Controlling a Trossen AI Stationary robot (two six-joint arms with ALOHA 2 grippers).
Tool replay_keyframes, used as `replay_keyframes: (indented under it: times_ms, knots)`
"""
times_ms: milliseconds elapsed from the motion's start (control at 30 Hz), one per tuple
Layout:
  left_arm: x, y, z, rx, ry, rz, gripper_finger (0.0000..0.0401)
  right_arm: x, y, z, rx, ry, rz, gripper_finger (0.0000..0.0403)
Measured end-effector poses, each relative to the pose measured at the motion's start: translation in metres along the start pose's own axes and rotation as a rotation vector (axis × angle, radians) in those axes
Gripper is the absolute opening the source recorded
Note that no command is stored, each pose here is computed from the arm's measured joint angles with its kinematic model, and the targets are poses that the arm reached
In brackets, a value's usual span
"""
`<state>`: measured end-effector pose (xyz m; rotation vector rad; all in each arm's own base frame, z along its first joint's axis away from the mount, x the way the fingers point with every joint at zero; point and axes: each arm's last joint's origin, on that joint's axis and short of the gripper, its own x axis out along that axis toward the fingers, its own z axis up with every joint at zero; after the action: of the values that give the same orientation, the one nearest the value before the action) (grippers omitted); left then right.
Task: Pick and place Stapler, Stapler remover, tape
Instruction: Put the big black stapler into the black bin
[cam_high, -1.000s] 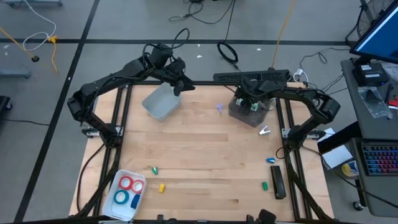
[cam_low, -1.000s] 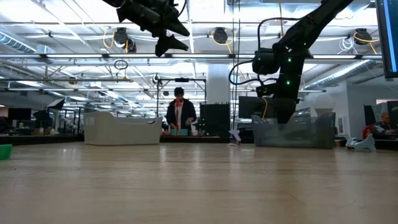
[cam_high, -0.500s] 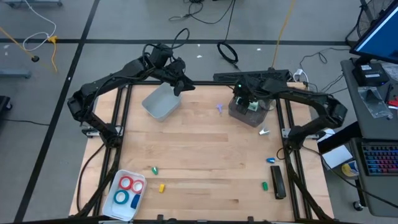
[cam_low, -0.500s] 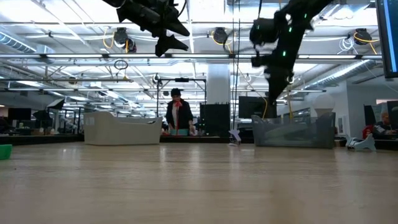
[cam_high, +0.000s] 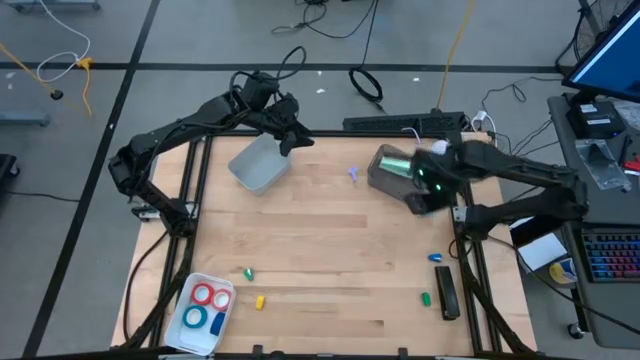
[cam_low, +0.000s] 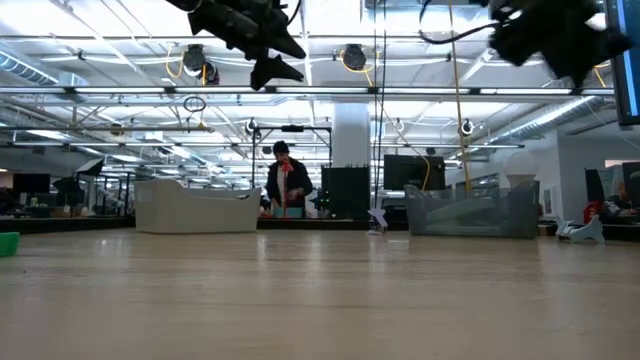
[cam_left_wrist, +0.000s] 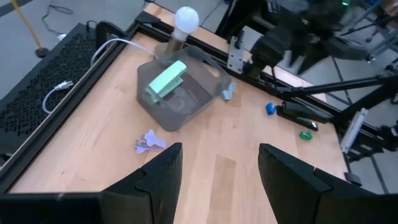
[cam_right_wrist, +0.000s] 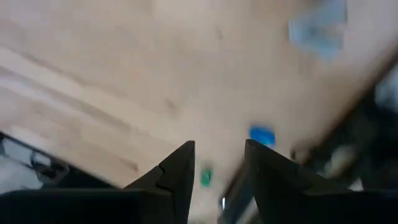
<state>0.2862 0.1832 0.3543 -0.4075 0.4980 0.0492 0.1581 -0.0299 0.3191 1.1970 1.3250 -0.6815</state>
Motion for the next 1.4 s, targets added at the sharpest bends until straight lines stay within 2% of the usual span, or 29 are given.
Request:
replay_keyframes:
  times_ms: [133, 367, 633, 900, 1000, 1200, 1400]
  knots:
    - [0.000, 0.002, 0.000, -0.046, -0.005, 0.051, 0.0209, 0.005, -0.005, -0.029, 0.086, 0.101, -0.057, 0.0132]
    - [0.000, 0.004, 0.000, -0.116, -0.016, 0.124, 0.0209, 0.024, -0.006, -0.065, 0.149, 0.202, -0.134, 0.0145]
    - [-0.001, 0.005, 0.000, -0.098, -0.021, 0.178, 0.0209, 0.060, 0.008, -0.098, 0.163, 0.246, -0.065, 0.0178]
    - [0.000, 0.005, 0.000, -0.053, -0.016, 0.166, 0.0209, 0.108, -0.004, -0.131, 0.181, 0.312, -0.098, 0.0200]
    - [0.000, 0.005, 0.000, -0.053, -0.016, 0.165, 0.0209, 0.121, -0.009, -0.140, 0.183, 0.338, -0.094, 0.0199]
    - [0.000, 0.005, 0.000, -0.050, -0.016, 0.164, 0.0209, 0.134, -0.023, -0.148, 0.229, 0.328, -0.156, 0.0191]
    - [0.000, 0.005, 0.000, -0.050, -0.015, 0.164, 0.0209, 0.139, -0.027, -0.149, 0.255, 0.227, -0.122, 0.0191]
